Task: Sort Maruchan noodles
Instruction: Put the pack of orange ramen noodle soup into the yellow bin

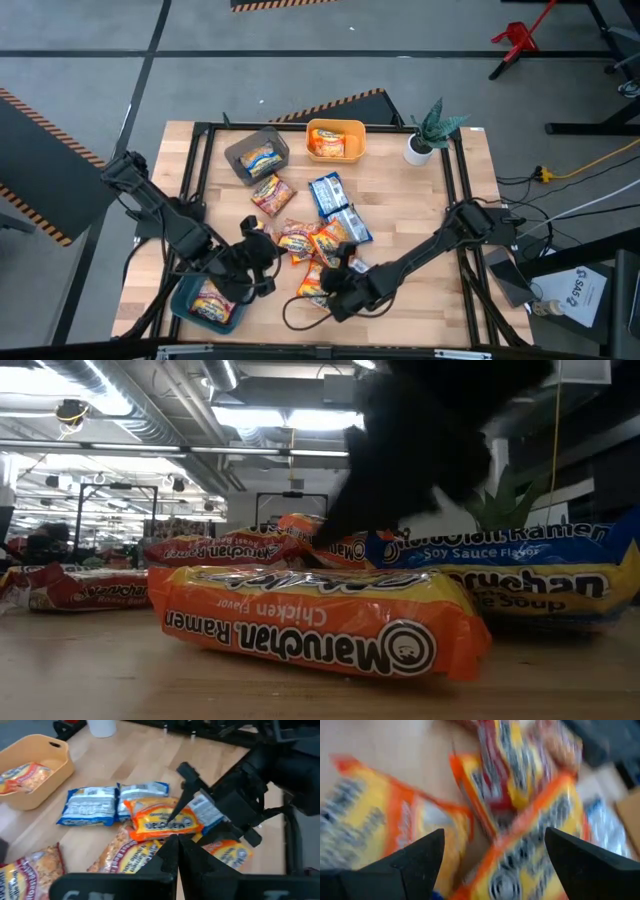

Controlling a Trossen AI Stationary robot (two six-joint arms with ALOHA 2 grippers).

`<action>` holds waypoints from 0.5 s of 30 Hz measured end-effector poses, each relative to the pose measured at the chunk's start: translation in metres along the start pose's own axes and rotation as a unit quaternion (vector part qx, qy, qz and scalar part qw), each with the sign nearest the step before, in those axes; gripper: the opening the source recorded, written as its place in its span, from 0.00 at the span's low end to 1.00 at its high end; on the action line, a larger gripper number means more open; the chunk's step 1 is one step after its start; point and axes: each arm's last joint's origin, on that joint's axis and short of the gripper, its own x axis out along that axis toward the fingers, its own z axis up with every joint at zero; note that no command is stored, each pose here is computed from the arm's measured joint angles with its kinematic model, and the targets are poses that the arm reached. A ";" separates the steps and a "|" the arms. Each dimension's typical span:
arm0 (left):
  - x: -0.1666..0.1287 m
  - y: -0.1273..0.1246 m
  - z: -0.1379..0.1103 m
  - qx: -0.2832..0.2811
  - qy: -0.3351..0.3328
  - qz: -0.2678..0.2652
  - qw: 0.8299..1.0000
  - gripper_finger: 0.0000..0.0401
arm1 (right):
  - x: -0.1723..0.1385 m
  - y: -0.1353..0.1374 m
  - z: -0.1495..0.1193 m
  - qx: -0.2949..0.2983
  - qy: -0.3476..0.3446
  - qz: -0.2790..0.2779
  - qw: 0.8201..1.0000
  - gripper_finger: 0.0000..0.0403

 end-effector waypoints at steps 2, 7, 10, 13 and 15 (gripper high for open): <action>0.003 0.002 -0.003 0.003 0.000 0.009 1.000 0.00 | 0.002 -0.001 -0.008 0.028 0.026 -0.015 0.999 0.82; 0.009 0.006 -0.006 0.005 0.003 0.022 1.000 0.00 | -0.001 -0.013 -0.024 0.065 0.082 -0.069 0.992 0.82; 0.012 0.007 -0.002 -0.004 -0.007 0.026 1.000 0.00 | -0.002 -0.017 -0.028 0.087 0.090 -0.094 0.988 0.82; 0.013 0.007 0.000 -0.005 -0.022 0.033 0.999 0.00 | 0.000 -0.021 -0.030 0.102 0.098 -0.106 0.984 0.82; 0.014 0.008 0.002 -0.003 -0.026 0.037 0.999 0.00 | 0.004 -0.024 -0.034 0.107 0.107 -0.112 0.982 0.81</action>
